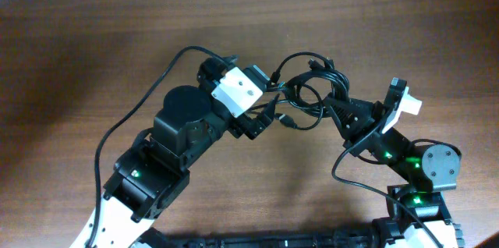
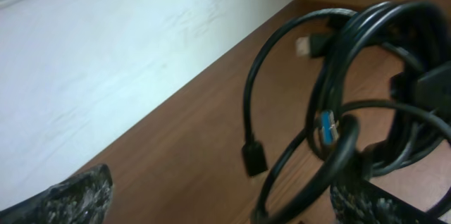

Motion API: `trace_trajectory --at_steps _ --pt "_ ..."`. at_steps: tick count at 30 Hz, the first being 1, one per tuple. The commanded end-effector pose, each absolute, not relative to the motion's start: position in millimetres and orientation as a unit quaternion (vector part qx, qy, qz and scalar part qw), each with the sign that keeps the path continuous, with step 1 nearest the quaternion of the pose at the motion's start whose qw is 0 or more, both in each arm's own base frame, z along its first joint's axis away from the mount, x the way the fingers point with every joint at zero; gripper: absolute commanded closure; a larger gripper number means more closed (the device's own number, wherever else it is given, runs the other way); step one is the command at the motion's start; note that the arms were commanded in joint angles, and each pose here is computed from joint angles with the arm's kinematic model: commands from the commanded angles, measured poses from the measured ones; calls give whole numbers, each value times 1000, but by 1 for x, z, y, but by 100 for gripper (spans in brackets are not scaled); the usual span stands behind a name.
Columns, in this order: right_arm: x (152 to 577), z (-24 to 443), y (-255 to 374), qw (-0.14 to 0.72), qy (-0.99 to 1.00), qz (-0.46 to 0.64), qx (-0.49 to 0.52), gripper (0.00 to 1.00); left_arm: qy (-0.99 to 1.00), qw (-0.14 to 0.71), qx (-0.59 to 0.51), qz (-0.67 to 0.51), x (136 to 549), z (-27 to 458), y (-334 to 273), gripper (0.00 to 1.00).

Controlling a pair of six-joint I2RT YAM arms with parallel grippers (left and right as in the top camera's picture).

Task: Untangle cables

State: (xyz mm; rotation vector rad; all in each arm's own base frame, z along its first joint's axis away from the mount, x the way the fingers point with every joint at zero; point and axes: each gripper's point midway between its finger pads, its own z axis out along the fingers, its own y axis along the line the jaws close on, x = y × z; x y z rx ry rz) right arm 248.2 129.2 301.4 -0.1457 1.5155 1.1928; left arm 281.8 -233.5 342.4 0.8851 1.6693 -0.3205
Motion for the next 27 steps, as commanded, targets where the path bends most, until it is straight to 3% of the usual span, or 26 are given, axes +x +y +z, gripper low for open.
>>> trace_trajectory --at_steps 1,2,3,5,7,10,19,27 --pt "243 310 131 566 637 519 -70 96 695 573 404 -162 277 344 -248 2" --pt "243 310 131 565 637 519 -70 96 694 573 404 -162 278 344 -248 10" --pt "243 310 131 565 637 519 -70 96 694 573 403 -162 279 344 -249 27" --pt "243 310 131 565 637 519 -70 96 697 576 398 -155 281 344 -247 72" --pt "243 310 131 565 637 519 -70 96 711 582 373 -128 290 344 -236 99" --pt "243 310 131 566 637 519 -70 96 746 589 306 -60 309 341 -208 100" --pt "243 310 131 566 637 518 -70 96 766 594 242 30 323 342 -172 100" --pt "244 310 131 567 637 518 -69 96 768 611 75 174 330 361 -100 100"
